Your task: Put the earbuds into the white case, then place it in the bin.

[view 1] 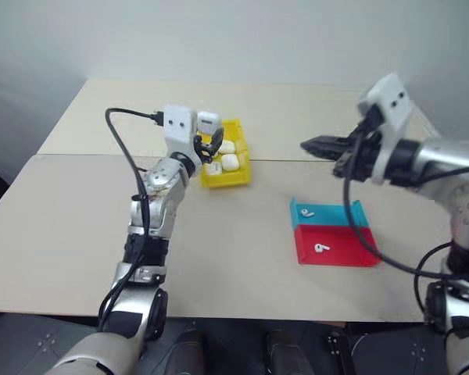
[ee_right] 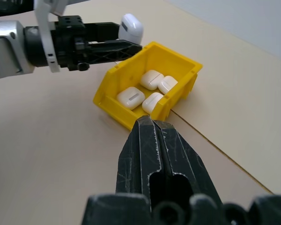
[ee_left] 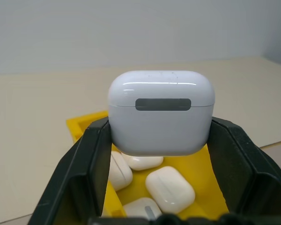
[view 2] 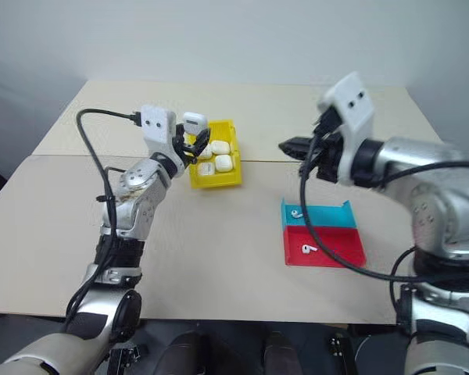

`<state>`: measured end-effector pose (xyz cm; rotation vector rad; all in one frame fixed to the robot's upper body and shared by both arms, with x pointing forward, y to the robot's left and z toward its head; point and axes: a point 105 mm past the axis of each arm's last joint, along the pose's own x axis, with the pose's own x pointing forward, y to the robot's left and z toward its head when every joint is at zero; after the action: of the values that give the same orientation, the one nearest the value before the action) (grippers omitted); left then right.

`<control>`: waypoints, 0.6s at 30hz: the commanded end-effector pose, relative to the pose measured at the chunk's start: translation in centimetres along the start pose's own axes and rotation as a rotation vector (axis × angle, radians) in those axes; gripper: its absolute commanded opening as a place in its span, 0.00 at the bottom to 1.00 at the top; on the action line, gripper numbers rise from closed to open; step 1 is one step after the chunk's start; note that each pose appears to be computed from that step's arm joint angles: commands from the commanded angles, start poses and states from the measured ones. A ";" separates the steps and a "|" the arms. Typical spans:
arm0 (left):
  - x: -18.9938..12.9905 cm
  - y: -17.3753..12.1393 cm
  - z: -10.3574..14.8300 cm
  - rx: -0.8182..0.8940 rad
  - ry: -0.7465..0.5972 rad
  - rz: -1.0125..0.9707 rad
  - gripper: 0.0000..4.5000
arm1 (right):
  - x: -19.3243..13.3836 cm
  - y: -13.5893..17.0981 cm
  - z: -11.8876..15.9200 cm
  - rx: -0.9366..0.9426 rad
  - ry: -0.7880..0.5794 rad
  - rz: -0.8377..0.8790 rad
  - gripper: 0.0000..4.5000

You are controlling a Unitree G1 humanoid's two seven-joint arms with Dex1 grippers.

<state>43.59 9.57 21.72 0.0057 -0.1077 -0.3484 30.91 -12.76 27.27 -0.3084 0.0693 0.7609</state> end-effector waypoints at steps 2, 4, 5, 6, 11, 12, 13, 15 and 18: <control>1.6 -0.7 0.4 0.044 -0.009 0.004 0.62 | 0.2 0.9 -0.1 -0.056 0.031 -0.037 0.00; 2.2 -0.9 0.1 0.072 0.006 -0.005 0.62 | 0.3 1.0 -0.2 -0.067 0.047 -0.038 0.00; 2.5 -1.2 0.0 0.071 0.018 -0.023 0.62 | 0.3 1.0 -0.2 -0.070 0.049 -0.040 0.00; 2.7 -1.4 0.0 0.082 0.019 -0.033 0.62 | 0.2 0.9 -0.2 -0.070 0.051 -0.042 0.00; 3.0 -1.1 0.2 0.066 0.034 -0.031 0.84 | 0.0 0.9 -0.2 -0.068 0.052 -0.043 0.00; 2.9 -1.0 0.4 0.065 0.031 -0.029 0.90 | -0.1 0.9 -0.2 -0.067 0.052 -0.043 0.00; 2.7 -0.8 0.9 0.073 0.016 -0.034 0.99 | -0.1 0.9 -0.3 -0.063 0.052 -0.041 0.00; 2.1 -0.7 2.4 0.079 -0.024 -0.051 0.99 | -0.2 0.9 -0.2 -0.053 0.048 -0.036 0.00; 0.7 -0.7 4.6 0.102 -0.079 -0.110 0.99 | -0.2 0.9 -0.2 -0.039 0.040 -0.028 0.00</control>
<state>44.77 8.72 23.41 0.0996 -0.1100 -0.4052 30.56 -12.01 25.69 -0.3583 0.1411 0.7430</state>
